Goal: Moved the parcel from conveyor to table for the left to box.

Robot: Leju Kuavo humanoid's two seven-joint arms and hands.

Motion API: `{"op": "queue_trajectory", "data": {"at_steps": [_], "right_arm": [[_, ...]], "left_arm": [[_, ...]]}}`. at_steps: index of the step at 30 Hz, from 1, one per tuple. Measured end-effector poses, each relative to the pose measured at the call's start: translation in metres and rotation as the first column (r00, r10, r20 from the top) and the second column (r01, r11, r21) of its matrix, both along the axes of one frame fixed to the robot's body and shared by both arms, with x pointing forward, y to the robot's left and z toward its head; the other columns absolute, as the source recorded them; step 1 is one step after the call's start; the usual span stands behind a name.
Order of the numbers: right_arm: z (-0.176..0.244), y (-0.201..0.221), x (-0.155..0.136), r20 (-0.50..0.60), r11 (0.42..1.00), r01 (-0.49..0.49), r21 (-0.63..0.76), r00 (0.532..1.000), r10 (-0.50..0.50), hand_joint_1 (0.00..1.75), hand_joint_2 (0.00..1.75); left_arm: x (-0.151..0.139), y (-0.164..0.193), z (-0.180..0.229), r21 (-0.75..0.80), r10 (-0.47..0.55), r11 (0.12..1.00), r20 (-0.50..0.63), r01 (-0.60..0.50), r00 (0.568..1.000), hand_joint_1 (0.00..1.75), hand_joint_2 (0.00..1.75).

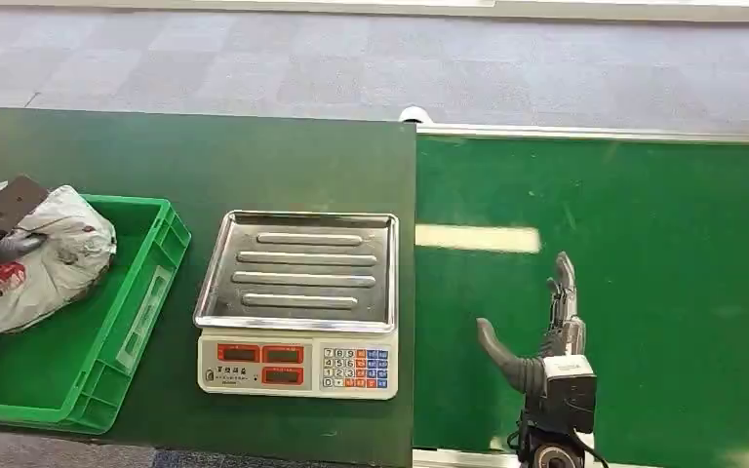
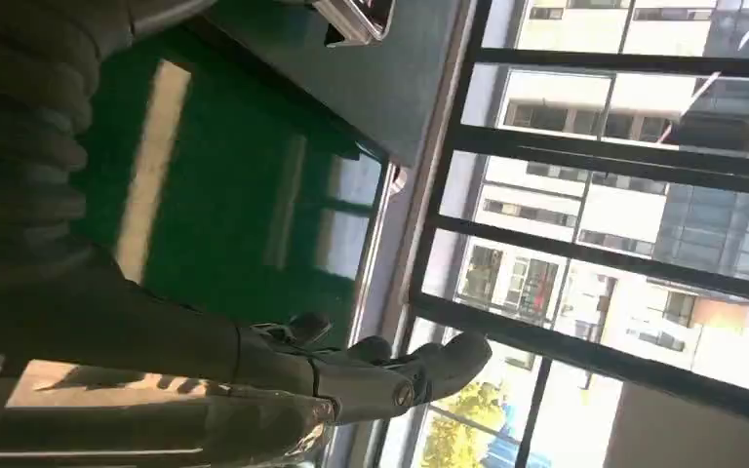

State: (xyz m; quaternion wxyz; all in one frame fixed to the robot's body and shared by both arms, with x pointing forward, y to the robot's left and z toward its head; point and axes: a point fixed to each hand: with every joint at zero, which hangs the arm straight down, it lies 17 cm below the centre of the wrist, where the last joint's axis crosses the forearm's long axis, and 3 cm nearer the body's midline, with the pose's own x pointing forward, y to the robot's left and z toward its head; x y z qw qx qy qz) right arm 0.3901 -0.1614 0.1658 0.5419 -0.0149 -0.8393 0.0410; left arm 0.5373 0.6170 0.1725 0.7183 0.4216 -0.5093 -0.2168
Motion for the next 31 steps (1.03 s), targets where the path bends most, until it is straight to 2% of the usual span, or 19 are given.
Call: {"op": "queue_trajectory", "data": {"at_steps": [3,6,10,16,21,23,26,29,31], "right_arm": [[-0.006,-0.001,0.001,-0.019,1.0,-0.009,0.014,1.0,0.009,0.0,1.75],[-0.011,-0.002,0.002,-0.036,1.0,-0.01,0.019,0.999,0.011,0.0,1.75],[-0.016,-0.002,0.003,-0.059,1.0,-0.016,0.021,0.998,0.017,0.0,1.75],[-0.027,0.007,0.004,-0.116,0.996,-0.078,0.045,0.99,0.083,0.0,1.75],[-0.033,0.012,0.005,-0.148,0.989,-0.124,0.082,0.98,0.135,0.0,1.75],[-0.035,0.014,0.007,-0.164,0.986,-0.138,0.092,0.975,0.152,0.0,1.75],[-0.036,0.014,0.008,-0.177,0.984,-0.147,0.104,0.971,0.163,0.0,1.75],[-0.037,0.012,0.008,-0.189,0.979,-0.152,0.138,0.966,0.177,0.0,1.75],[-0.032,0.006,0.007,-0.168,0.973,-0.146,0.177,0.97,0.176,0.0,1.75]], "left_arm": [[-0.002,-0.008,-0.004,-0.047,-0.018,0.999,0.033,0.02,0.999,0.0,1.75],[-0.004,-0.025,0.004,-0.152,-0.046,0.986,0.138,0.067,0.989,0.0,1.75],[-0.005,-0.047,0.029,-0.278,-0.055,0.95,0.293,0.14,0.955,0.0,1.75],[-0.031,-0.079,0.069,-0.442,-0.01,0.838,0.573,0.32,0.82,0.0,1.75],[-0.061,-0.12,0.073,-0.443,0.005,0.794,0.688,0.415,0.725,0.0,1.75],[-0.071,-0.148,0.068,-0.409,-0.019,0.8,0.715,0.439,0.699,0.0,1.75],[-0.08,-0.203,0.051,-0.372,-0.103,0.784,0.711,0.497,0.696,0.0,1.75],[-0.09,-0.269,0.033,-0.398,-0.153,0.712,0.716,0.578,0.681,0.0,1.75],[-0.101,-0.306,0.032,-0.406,-0.156,0.656,0.752,0.637,0.64,0.0,1.75]]}}
